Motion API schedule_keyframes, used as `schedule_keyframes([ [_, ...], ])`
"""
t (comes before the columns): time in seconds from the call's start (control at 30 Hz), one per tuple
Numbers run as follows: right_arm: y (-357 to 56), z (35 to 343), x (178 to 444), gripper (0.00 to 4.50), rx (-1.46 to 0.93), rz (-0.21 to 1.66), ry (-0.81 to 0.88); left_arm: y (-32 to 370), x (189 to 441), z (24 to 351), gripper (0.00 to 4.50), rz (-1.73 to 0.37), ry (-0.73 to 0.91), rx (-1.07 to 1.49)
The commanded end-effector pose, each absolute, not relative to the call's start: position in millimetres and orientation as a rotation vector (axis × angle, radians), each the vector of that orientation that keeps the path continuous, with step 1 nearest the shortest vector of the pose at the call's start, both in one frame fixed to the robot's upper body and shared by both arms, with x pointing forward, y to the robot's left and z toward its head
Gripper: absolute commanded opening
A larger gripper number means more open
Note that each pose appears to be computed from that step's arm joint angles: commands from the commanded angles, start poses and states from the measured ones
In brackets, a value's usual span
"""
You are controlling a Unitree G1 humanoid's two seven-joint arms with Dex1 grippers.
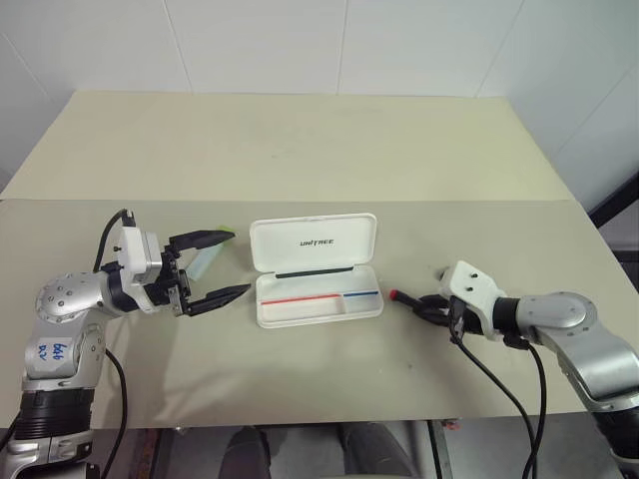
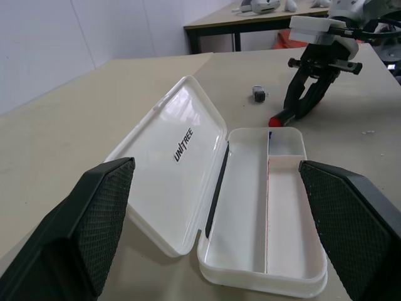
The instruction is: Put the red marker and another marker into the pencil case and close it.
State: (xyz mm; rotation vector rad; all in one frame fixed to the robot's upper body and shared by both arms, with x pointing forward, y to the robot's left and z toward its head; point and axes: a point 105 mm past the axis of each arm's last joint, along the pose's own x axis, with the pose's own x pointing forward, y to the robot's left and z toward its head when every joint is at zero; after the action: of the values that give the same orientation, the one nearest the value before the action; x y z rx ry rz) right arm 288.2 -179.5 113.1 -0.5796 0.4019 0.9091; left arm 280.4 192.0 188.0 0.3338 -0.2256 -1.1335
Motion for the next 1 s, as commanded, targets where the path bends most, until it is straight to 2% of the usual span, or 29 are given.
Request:
schedule_keyframes([
  [0.03,-184.7,141.5,297.0,0.59,-0.638,0.865,0.318,191.2,279.9,195.0,4.50,-1.141,-0.244,0.363],
  [0.3,-177.8,184.0,312.7,0.59,-0.672,0.832,0.173,189.9,281.1,193.8,4.50,-1.144,-0.239,0.362],
  [0.43,-151.9,211.9,313.7,0.59,-0.685,0.891,0.058,189.2,280.4,193.1,4.50,-1.146,-0.239,0.360],
  [0.6,-113.1,224.2,308.6,0.59,-0.759,1.007,-0.033,189.4,279.0,192.4,4.50,-1.141,-0.243,0.359],
  [0.8,-73.5,218.9,303.6,0.59,-0.860,1.135,-0.098,191.1,276.0,191.9,4.50,-1.124,-0.248,0.359],
  [1.0,-47.4,196.4,306.5,0.59,-1.040,1.238,-0.116,194.3,270.8,191.5,4.50,-1.097,-0.248,0.363],
])
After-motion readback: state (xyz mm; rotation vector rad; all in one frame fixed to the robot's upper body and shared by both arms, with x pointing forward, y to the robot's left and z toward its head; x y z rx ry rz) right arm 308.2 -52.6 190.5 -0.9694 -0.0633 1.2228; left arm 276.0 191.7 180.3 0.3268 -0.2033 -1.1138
